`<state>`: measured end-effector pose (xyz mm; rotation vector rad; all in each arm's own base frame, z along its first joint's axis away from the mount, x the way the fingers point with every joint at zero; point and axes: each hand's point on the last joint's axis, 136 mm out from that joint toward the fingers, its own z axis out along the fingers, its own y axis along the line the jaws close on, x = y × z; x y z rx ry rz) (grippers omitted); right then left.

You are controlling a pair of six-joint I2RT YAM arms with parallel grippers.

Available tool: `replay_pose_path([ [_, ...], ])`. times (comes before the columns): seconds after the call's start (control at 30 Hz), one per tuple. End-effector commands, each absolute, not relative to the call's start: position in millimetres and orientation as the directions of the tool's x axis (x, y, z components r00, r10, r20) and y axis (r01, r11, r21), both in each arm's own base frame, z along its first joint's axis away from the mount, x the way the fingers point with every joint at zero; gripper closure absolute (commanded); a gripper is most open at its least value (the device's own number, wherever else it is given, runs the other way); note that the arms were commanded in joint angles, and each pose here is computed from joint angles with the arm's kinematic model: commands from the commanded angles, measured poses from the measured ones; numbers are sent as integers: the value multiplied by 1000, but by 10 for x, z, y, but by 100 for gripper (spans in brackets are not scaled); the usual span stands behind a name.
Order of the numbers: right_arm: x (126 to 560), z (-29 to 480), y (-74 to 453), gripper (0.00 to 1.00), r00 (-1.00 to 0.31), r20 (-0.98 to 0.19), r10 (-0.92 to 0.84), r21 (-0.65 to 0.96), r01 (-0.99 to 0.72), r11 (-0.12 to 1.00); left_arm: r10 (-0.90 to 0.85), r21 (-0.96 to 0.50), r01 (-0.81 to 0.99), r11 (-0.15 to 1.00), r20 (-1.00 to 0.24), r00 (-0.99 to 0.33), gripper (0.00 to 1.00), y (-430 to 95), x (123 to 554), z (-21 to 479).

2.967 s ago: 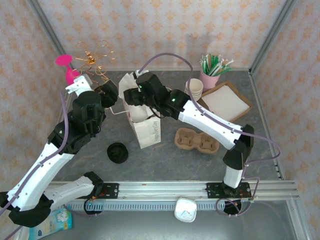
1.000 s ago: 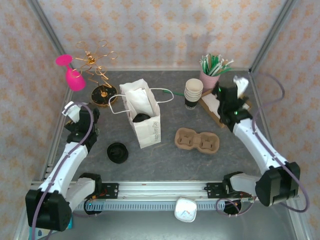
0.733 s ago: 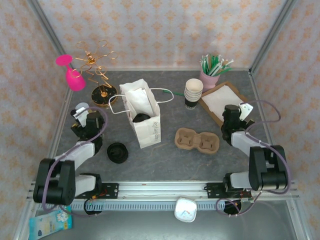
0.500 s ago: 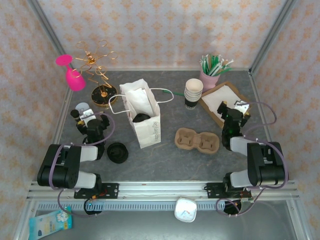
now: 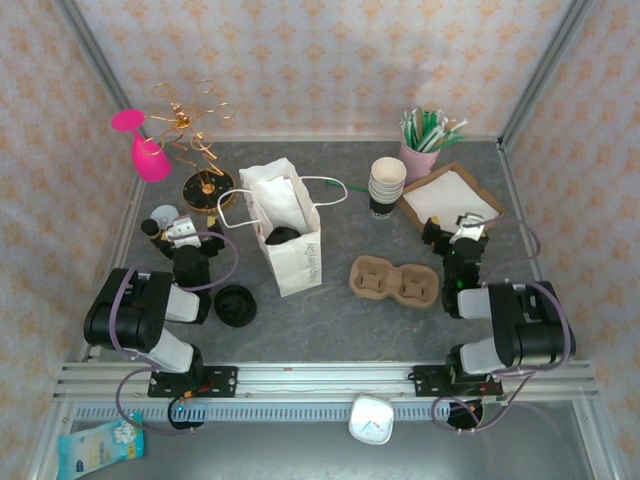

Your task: Pack the takeout coffee

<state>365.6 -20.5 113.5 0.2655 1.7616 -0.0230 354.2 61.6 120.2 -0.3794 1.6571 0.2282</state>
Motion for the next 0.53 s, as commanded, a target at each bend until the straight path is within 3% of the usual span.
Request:
replay_pose_path([
  [0.0,3694,1333,-186,0,-47,-985,165,155,165,974,-104,-88,-350,933,-994,-27,1,563,3601,1369],
  [0.03,3749,1215,-221,0,-129,-976,177,149,201,968,-105,-87,-350,933,-994,-31,1,563,3601,1363],
  [0.1,3702,1281,-216,0,-74,-982,173,157,186,970,-104,-88,-349,933,-994,-26,1,562,3601,1371],
  [0.37,3778,1215,-196,0,-129,-976,173,149,178,973,-101,-84,-339,937,-994,-33,1,544,3611,1363],
  [0.5,3745,1243,-198,0,-117,-978,173,151,174,973,-65,-51,-205,977,-996,-63,1,321,3679,1352],
])
